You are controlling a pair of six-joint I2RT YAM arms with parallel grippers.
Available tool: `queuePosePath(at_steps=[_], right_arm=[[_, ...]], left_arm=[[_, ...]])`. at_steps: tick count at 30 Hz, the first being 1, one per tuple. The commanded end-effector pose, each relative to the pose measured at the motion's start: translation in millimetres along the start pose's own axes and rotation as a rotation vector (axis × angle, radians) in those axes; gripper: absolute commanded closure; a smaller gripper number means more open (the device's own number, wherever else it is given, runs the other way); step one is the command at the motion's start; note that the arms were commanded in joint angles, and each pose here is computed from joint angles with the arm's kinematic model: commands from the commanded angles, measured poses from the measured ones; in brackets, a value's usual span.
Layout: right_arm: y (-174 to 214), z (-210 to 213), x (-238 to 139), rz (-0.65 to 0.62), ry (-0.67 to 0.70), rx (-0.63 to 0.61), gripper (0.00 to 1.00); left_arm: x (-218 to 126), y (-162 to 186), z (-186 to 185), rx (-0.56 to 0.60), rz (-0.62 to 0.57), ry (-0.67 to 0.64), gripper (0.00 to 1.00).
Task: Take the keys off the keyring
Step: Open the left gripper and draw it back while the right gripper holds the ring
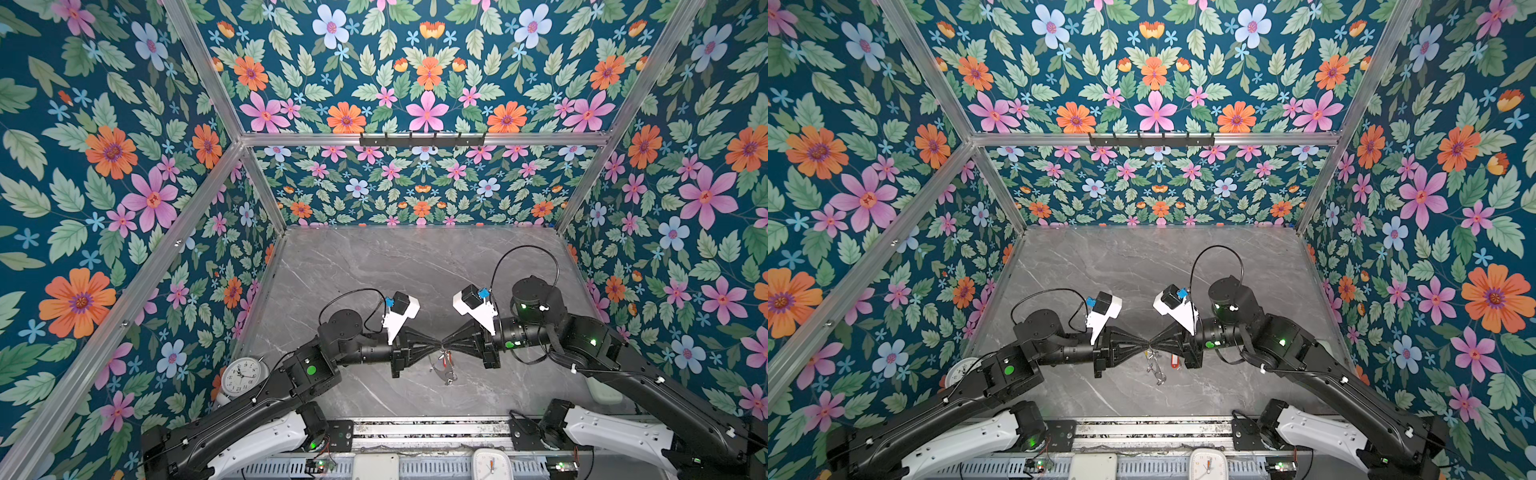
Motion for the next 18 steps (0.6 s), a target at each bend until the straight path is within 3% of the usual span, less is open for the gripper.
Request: queuePosePath(at_steps=[1, 5, 9, 18], right_arm=[[-10.8, 3.2, -3.4, -0.113, 0.004, -0.029, 0.65], [-5.2, -1.2, -5.3, -0.203, 0.043, -0.027, 0.55], [6.1, -7.6, 2.7, -0.263, 0.128, -0.045, 0.54], [27.7, -15.2, 30.5, -0.285, 0.264, -0.101, 0.53]], left_arm=[[-4.8, -11.4, 3.4, 0.041, -0.098, -0.082, 1.0], [-13.2, -12.3, 8.7, 0.047, -0.167, -0.184, 1.0], [-18.3, -9.9, 15.3, 0.041, -0.211, -0.27, 1.0], [-21.5, -11.5, 19.9, 0.034, -0.272, -0.329, 1.0]])
Point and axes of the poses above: each gripper's point midway between its finger pads, its own x axis out along the fingers, its own z axis along the line the jaws close on, y = z × x, the point moved 9 cm from there along -x, back along the fingers, and after that the axes turned 14 degrees about x, right-handed, at the moved point
